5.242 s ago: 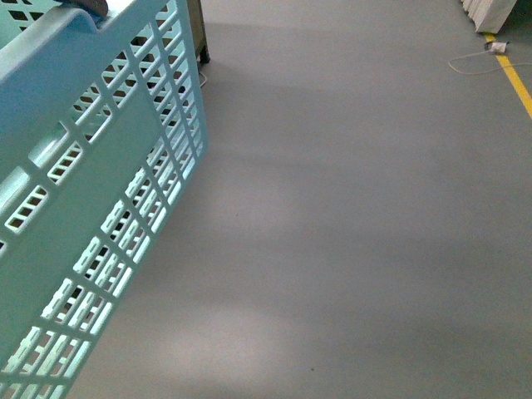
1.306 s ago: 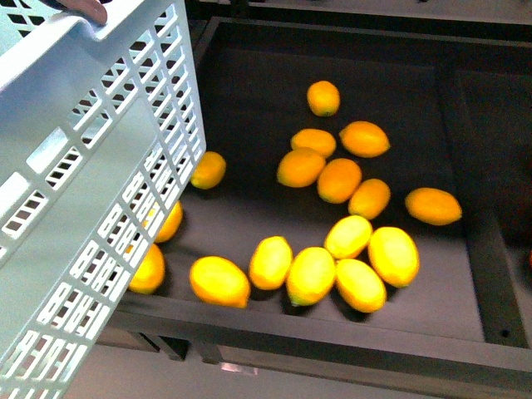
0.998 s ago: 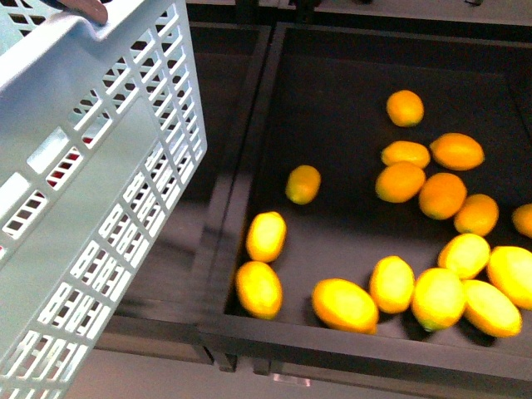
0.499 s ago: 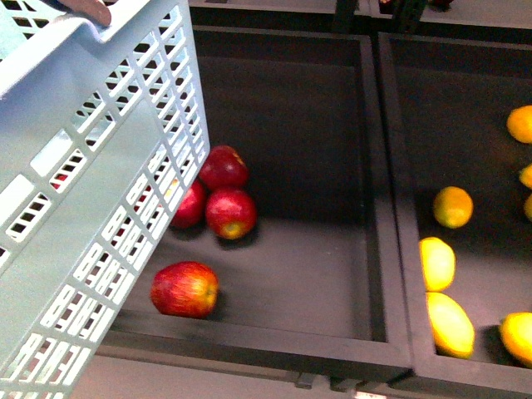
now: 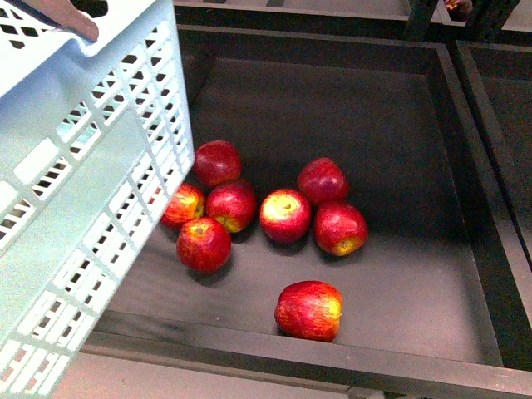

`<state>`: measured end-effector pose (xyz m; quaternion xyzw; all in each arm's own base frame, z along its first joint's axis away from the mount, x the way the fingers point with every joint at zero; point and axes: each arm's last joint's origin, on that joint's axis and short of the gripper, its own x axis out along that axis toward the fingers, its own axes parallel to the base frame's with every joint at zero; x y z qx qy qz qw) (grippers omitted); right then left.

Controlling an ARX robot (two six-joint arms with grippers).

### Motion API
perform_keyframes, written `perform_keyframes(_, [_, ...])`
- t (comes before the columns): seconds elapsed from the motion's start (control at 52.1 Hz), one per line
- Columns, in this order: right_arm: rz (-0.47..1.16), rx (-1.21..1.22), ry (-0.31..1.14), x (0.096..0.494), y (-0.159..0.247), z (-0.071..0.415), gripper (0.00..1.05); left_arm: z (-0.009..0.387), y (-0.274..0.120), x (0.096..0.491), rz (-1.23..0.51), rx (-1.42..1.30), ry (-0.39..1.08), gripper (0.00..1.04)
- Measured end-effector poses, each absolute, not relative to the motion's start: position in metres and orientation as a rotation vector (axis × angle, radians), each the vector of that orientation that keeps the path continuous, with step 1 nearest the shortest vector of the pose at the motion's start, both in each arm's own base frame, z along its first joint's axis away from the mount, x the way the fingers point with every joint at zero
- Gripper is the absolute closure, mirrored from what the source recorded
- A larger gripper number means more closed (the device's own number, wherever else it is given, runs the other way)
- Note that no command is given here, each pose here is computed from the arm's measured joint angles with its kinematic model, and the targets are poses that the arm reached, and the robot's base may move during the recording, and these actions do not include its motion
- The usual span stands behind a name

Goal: Pick lemon and mango into basket

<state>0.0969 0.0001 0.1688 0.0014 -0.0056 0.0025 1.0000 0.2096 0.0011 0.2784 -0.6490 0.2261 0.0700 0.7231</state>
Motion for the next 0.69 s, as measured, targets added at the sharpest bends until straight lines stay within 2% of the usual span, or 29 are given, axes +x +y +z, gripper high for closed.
perform_keyframes(0.077, [0.003,0.003,-0.011,0.097,0.0,0.169,0.09,0.278,0.0,0.21,0.143,-1.442,0.511,1.0])
perform_keyframes(0.154, [0.003,0.003,-0.011,0.097,0.0,0.169,0.09,0.277,-0.004,0.209,0.176,-1.321,0.558,1.0])
perform_keyframes(0.211, [0.003,0.003,-0.011,0.097,0.0,0.169,0.09,0.275,-0.009,0.211,0.164,-1.153,0.587,1.0])
perform_keyframes(0.307, [0.001,0.003,-0.011,0.097,0.0,0.169,0.09,0.274,-0.022,0.223,0.042,-0.771,0.605,1.0])
perform_keyframes(0.403, [0.0,0.003,-0.011,0.097,0.0,0.169,0.09,0.273,-0.038,0.236,-0.023,-0.566,0.597,1.01])
perform_keyframes(0.595, [0.0,0.003,-0.011,0.097,0.0,0.169,0.09,0.282,-0.079,0.261,-0.152,-0.497,0.583,1.01])
perform_keyframes(0.691, [0.0,0.003,-0.011,0.097,0.0,0.169,0.09,0.284,-0.118,0.27,-0.281,-0.49,0.632,1.01])
